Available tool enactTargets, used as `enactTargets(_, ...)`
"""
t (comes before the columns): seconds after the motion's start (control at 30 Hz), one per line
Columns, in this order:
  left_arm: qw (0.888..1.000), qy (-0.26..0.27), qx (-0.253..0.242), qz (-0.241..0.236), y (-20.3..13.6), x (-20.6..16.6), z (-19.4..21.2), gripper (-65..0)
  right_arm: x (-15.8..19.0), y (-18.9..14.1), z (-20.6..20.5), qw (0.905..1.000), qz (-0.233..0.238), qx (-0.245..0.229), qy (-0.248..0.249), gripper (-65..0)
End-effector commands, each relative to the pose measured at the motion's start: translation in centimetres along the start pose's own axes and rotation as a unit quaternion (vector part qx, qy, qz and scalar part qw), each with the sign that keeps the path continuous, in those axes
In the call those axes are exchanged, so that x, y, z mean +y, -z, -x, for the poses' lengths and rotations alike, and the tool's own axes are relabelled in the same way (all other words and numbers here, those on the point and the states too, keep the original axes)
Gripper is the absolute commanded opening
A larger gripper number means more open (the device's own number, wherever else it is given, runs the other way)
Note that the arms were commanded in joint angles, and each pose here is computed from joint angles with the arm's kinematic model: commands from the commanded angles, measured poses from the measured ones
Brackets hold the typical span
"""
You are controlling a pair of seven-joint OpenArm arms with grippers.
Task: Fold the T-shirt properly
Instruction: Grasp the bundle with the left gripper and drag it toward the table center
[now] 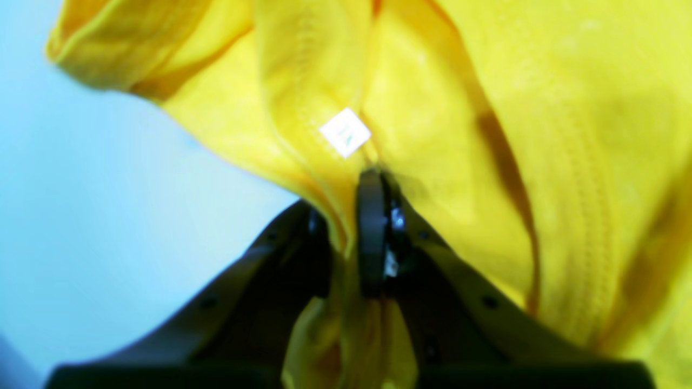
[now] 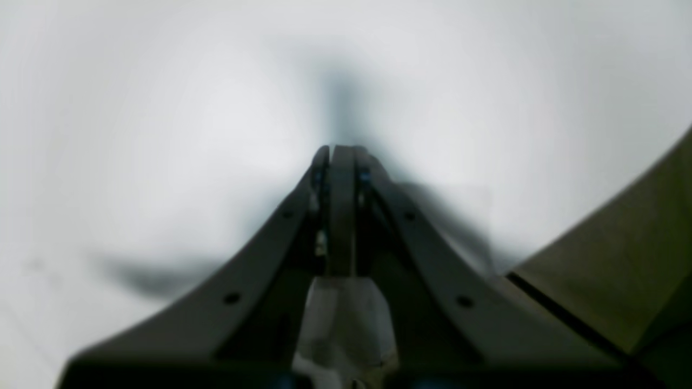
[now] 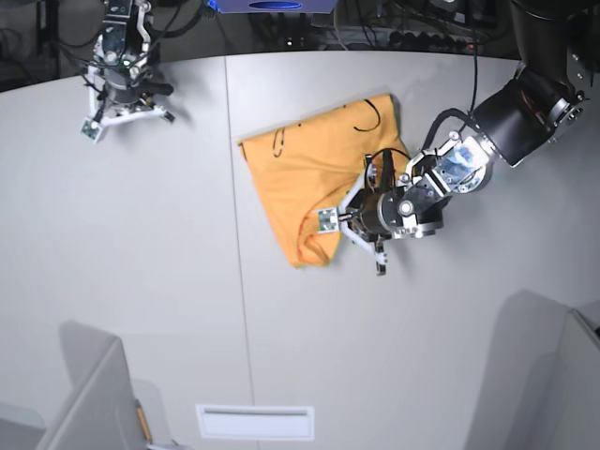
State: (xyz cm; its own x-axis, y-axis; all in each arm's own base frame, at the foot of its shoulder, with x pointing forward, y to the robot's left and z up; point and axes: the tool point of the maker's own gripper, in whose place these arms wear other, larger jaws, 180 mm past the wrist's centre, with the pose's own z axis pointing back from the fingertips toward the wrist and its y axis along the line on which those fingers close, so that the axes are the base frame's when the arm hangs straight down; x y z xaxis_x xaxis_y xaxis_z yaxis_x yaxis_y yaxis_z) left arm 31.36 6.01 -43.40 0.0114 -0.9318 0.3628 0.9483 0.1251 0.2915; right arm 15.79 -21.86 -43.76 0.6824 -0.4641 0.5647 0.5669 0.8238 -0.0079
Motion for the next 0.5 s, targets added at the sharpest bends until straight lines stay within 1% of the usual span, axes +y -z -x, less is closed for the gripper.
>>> enactTargets(0.0,1.0,0.011,-0.003,0.021,0.4,-1.4,-0.4,-65.0,0.1,-0.2,-0.8,0.9998,-0.002,-0.017,-0.005,-65.0)
enactTargets(0.1,0.999,0.033,-0.018,0.023,0.9,-2.0,-1.5,-65.0,1.2,-0.4,-0.3,0.9998,-0.013,-0.013,-0.005,-65.0)
enactTargets(0.2,0.998,0.059,-0.007,0.022,1.1,-2.4,-1.4,-65.0,2.0,-0.6,0.2,0.9997,-0.02,-0.007,0.008,-65.0)
enactTargets(0.3,0.998,0.065,-0.01,0.02,1.1,-2.2,-1.9,-65.0,2.5,-0.7,0.2,0.9996,-0.025,-0.007,0.009,-65.0)
enactTargets(0.33,0.997,0.069,-0.013,0.024,1.1,-2.1,-2.1,-65.0,2.5,-0.7,0.2,0.9996,-0.025,-0.007,0.009,-65.0)
enactTargets(0.47,0.992,0.103,-0.011,0.064,0.8,-3.2,-2.2,-65.0,2.4,-0.7,0.3,0.9996,-0.024,-0.006,0.009,-65.0)
